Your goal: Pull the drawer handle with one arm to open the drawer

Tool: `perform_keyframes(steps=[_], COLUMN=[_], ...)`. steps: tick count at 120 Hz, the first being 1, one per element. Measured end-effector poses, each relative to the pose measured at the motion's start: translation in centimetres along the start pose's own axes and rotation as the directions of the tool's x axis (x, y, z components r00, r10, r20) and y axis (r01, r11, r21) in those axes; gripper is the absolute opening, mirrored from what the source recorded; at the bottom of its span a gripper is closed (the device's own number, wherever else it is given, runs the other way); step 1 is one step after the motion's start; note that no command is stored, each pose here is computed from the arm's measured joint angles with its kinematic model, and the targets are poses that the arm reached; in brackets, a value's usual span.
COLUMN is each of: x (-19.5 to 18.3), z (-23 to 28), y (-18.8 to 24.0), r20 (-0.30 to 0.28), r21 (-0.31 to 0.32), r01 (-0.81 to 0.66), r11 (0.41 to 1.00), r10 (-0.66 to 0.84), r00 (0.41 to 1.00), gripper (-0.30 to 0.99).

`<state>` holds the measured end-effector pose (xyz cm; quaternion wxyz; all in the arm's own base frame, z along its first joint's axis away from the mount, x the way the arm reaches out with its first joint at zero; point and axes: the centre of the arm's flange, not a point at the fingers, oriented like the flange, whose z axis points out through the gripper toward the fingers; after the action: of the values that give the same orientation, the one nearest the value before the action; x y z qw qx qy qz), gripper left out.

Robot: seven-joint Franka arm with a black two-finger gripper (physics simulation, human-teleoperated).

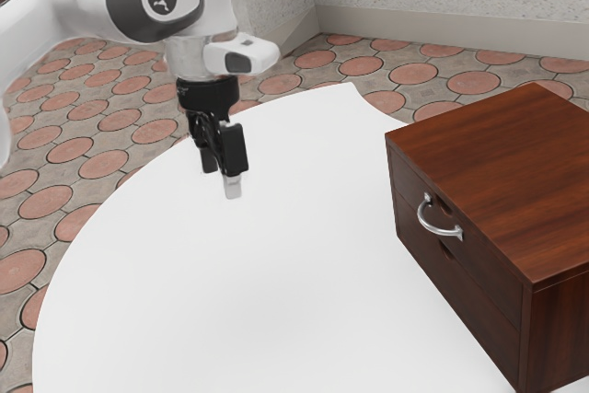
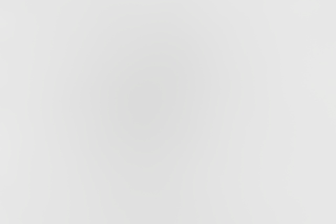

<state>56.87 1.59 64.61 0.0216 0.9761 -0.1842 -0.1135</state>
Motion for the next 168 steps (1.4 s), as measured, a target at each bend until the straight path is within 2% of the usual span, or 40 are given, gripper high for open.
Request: perform_keyframes(steps=[14,34,48,58,70,80,88,103,121,132,138,153,168], x=[0.6,0.8,-2.5,-5.0,-5.4,-4.8,-4.3,-2.4,1.4,4.3,5.3,7.0,9.3], z=[-0.9,-1.8,-3.9,-4.4,-3.5,-1.2,0.0,1.2,1.7,2.3,2.1,0.9,0.9], y=[-0.9,-1.5,0.4,2.2,3.3,3.8,4.2,4.9,7.1,10.0,11.0,9.9,8.7], r20=[-0.084,-0.145,-0.170,-0.154,-0.114,-0.060,-0.037,-0.068,-0.132,-0.134,-0.128,-0.097,-0.059], r21=[0.038,0.074,0.088,0.089,0.074,0.030,0.004,-0.005,0.097,0.169,0.215,0.323,0.387], r01=[-0.067,-0.145,-0.202,-0.272,-0.406,-0.528,-0.626,-0.800,-0.934,-0.971,-0.972,-0.946,-0.917], r11=[0.997,0.987,0.975,0.958,0.911,0.849,0.780,0.600,0.344,0.167,0.091,-0.016,-0.099], r10=[0.070,0.155,0.214,0.283,0.413,0.529,0.626,0.798,0.934,0.980,0.990,0.994,0.990], r00=[0.994,0.977,0.962,0.947,0.904,0.847,0.779,0.599,0.331,0.145,0.064,-0.050,-0.131], gripper=[0.69,0.69,0.69,0.69,0.69,0.69,0.69,0.69,0.69,0.69,0.66,0.55,0.47])
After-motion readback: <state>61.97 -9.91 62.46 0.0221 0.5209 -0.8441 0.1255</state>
